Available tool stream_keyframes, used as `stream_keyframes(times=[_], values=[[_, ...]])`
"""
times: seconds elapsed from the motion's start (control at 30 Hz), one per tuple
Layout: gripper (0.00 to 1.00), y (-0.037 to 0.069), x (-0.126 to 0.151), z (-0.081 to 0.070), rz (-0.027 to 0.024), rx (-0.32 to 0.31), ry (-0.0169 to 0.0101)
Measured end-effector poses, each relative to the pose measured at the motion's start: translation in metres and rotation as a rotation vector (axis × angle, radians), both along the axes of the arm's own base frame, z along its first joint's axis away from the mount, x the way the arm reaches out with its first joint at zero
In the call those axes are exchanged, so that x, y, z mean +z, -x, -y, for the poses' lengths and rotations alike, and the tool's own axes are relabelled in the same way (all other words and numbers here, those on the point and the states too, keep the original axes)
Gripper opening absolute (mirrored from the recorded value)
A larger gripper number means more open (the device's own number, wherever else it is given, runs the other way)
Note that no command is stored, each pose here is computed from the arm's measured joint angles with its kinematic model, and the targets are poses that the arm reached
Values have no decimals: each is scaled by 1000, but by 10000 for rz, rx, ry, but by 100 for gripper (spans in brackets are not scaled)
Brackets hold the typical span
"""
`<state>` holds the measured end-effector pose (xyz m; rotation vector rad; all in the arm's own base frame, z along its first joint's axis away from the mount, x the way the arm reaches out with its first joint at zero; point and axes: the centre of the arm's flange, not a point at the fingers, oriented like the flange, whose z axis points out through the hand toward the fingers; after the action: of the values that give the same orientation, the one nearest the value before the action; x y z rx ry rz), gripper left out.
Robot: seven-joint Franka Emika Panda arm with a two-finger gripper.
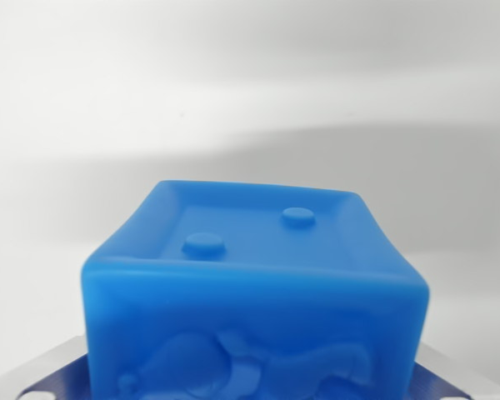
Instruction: Stack cube
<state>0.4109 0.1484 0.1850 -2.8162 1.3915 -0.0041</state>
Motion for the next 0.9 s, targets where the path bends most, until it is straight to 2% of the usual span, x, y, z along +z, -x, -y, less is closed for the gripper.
stream_keyframes(times=[0.17,0.33,0.9], values=[[0,1,1,8,-12,-38,-2],[0,1,4,18,3,-78,-9],[0,3,10,48,5,-191,-9]])
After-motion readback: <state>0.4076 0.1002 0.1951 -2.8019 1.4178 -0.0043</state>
